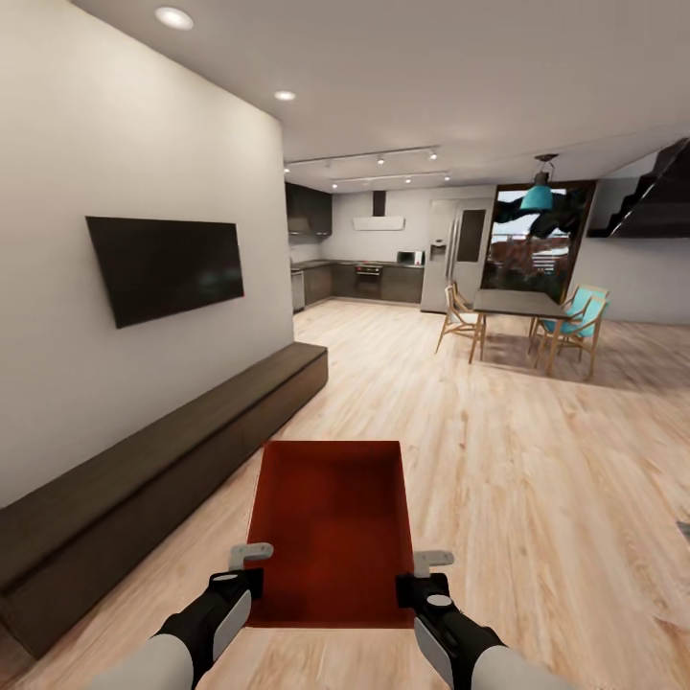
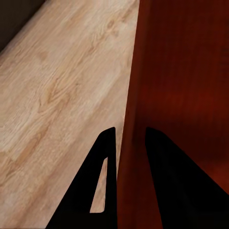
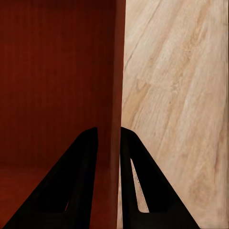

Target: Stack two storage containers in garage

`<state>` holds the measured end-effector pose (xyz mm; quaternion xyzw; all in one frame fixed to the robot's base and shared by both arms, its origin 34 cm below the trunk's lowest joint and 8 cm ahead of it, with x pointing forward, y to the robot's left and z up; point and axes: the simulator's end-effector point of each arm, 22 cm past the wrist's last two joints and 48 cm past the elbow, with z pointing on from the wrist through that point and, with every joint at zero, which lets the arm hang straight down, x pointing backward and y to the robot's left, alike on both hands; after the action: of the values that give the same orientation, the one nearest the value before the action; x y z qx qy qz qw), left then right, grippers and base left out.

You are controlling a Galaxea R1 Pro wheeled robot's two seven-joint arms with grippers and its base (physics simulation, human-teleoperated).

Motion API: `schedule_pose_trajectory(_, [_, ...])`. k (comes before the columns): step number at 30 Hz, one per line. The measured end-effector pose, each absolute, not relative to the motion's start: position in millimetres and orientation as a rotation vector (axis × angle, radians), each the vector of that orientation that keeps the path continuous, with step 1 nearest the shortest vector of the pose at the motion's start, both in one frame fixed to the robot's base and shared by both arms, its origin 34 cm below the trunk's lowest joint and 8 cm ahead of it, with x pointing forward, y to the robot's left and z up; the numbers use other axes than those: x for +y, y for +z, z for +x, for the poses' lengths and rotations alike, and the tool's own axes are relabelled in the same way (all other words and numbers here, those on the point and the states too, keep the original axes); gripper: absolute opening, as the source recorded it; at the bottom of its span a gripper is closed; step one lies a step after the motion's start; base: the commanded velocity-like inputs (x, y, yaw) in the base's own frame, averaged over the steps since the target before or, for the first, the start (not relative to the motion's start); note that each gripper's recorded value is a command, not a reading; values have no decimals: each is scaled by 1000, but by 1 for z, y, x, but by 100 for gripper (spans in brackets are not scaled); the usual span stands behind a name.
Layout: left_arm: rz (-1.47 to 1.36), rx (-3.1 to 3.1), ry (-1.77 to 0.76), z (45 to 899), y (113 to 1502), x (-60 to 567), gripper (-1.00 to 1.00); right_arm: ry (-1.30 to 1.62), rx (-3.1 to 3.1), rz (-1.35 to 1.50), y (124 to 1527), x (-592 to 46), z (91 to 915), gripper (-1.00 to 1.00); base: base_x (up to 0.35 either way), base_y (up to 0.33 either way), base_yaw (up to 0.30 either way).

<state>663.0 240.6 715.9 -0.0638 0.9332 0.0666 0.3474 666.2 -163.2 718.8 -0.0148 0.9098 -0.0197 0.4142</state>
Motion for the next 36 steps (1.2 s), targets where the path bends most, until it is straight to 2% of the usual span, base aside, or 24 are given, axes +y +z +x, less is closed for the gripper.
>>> schedule_pose_trajectory(32, [-165, 2420, 173, 663, 716, 241, -100, -50, 2286, -37, 719, -163, 666, -100, 317, 0, -287])
schedule_pose_trajectory(36, [-165, 2422, 173, 663, 716, 241, -100, -49, 2288, -37, 719, -163, 666, -100, 320, 0, -118])
